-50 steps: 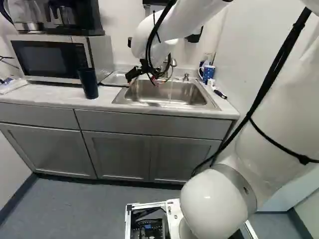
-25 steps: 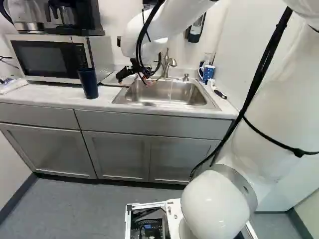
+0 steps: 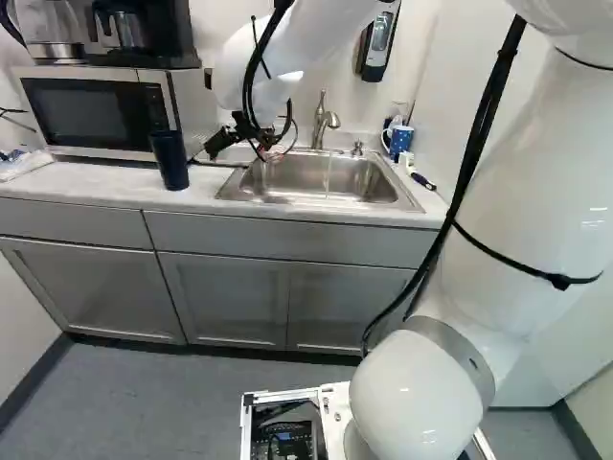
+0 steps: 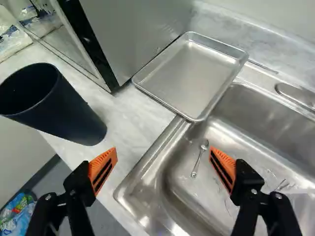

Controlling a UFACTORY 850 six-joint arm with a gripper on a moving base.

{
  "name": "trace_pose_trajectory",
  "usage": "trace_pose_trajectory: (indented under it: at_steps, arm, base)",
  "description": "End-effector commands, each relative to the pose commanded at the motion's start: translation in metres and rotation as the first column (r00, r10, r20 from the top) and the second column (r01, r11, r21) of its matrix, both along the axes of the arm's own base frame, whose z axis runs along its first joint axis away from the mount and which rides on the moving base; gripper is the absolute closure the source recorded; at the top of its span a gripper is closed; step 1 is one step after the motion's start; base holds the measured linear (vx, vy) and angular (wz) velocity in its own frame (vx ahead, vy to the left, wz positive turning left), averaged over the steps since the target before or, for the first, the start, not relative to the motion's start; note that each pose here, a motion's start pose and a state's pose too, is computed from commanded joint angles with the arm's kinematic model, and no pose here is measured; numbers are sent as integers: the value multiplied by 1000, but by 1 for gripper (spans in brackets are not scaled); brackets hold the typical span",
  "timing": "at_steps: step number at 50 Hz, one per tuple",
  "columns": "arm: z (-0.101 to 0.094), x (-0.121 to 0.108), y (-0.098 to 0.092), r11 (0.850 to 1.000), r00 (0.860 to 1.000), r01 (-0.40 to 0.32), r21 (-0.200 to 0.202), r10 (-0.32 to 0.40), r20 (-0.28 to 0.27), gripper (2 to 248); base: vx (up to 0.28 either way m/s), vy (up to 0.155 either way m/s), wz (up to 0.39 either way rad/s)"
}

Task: Rinse the cup and place it in the tray

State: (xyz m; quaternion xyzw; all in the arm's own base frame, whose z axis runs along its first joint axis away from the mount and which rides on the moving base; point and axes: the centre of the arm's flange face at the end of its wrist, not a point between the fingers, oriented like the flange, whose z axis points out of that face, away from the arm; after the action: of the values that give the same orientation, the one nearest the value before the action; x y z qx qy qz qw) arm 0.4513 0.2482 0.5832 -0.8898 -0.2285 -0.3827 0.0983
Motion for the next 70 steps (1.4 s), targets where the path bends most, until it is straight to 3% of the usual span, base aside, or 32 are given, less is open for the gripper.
trace_pose_trajectory:
  at_steps: [37, 52, 70]
  arm:
    - [0, -30, 54, 993, 993, -119, 7, 119, 12, 3]
    - [-14, -35, 77, 987, 987, -160, 4, 160, 7, 3]
    - [-31, -31, 86, 986, 986, -168, 14, 168, 26, 3]
  base:
    - [0, 0, 0]
    - [0, 0, 0]
    - [0, 0, 0]
